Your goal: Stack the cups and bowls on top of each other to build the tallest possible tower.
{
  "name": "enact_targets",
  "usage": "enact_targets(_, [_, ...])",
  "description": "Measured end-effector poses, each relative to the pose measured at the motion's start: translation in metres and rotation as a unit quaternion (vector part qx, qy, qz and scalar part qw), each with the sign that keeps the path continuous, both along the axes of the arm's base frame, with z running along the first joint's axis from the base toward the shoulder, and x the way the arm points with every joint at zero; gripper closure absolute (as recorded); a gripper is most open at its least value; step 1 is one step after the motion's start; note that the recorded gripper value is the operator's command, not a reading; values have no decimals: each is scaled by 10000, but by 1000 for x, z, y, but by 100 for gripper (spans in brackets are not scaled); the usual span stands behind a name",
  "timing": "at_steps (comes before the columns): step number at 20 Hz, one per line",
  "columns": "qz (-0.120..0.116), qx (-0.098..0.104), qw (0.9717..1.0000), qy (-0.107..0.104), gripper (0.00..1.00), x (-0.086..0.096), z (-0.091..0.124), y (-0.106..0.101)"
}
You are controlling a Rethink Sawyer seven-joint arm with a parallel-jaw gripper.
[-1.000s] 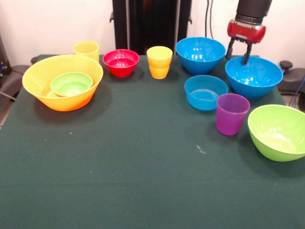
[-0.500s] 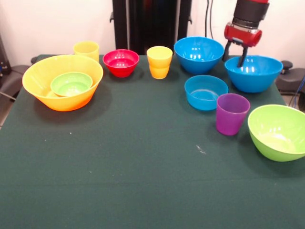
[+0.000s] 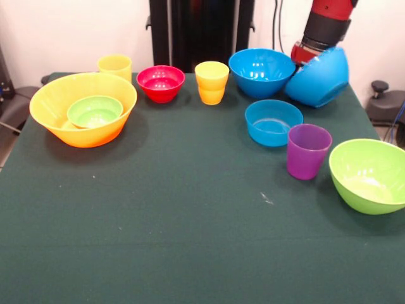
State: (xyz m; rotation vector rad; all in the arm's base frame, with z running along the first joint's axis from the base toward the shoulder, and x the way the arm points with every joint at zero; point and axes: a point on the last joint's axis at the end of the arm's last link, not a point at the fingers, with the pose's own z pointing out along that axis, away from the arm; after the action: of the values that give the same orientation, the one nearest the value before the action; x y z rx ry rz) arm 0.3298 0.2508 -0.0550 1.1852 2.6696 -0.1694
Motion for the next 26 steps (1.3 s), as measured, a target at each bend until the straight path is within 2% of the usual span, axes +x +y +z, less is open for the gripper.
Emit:
enact_targets(9, [-42,-135,9998,-118,0,8,0,-1])
enact_targets(18, [-88,-133,9999,-56,0,11,2,0])
enact_targets(22, [-176,-84,9998,-1,0,17,9,0])
enact_targets(26, [-340,65,9993,141,0,29,31,5])
